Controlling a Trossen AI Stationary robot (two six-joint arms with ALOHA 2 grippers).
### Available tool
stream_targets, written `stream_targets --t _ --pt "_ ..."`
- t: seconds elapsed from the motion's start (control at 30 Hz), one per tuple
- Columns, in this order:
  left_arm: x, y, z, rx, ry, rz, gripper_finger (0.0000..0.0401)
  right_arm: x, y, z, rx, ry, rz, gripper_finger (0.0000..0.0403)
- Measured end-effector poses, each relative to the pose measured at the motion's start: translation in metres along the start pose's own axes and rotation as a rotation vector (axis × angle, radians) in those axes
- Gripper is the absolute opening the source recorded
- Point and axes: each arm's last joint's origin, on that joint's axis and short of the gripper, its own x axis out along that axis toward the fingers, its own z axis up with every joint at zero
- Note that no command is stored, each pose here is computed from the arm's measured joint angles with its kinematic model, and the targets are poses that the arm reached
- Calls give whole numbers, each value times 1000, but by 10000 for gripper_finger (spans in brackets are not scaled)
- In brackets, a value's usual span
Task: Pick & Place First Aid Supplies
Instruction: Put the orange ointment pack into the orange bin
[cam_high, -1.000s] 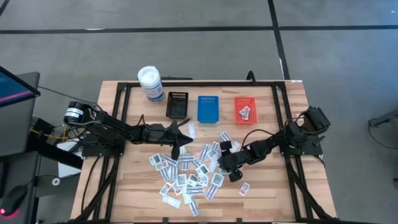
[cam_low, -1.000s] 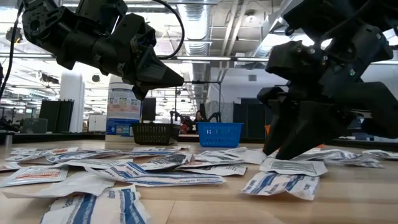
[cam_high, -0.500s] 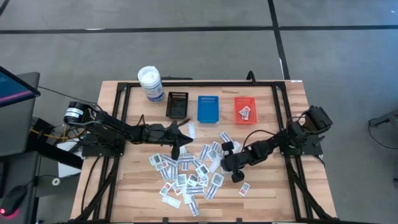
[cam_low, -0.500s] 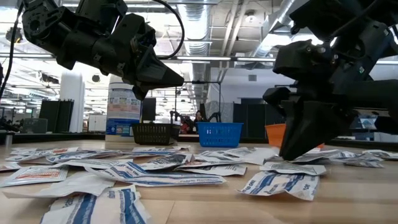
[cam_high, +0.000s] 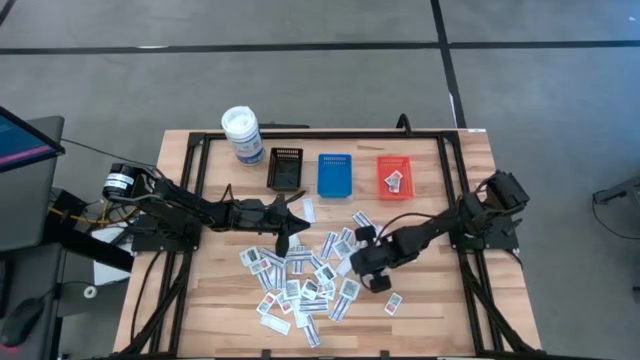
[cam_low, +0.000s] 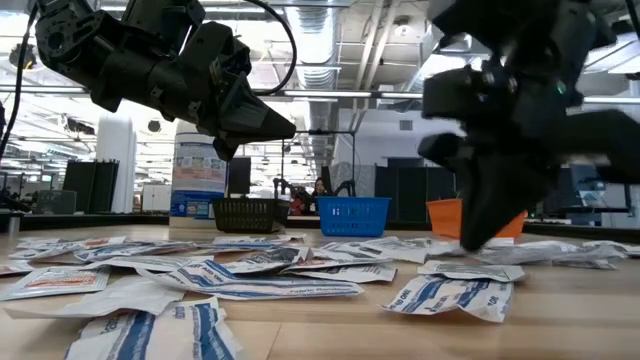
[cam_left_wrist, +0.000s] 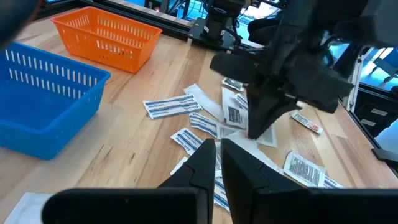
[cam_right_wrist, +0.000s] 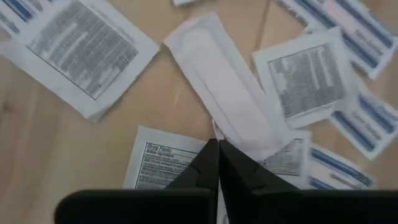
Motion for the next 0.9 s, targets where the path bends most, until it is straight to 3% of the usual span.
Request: stream_targets --t 0.23,0.4,0.63,0.9 --pt "0 0 0 0 0 0 26 -24 -3 23 -8 51 -6 1" --pt "0 0 0 0 0 0 26 -44 -8 19 -2 103 -24 1" --pt "0 0 0 0 0 0 26 -90 -20 4 80 130 -171 0" --pt "0 0 0 0 0 0 26 -121 -42 -12 84 145 -442 0"
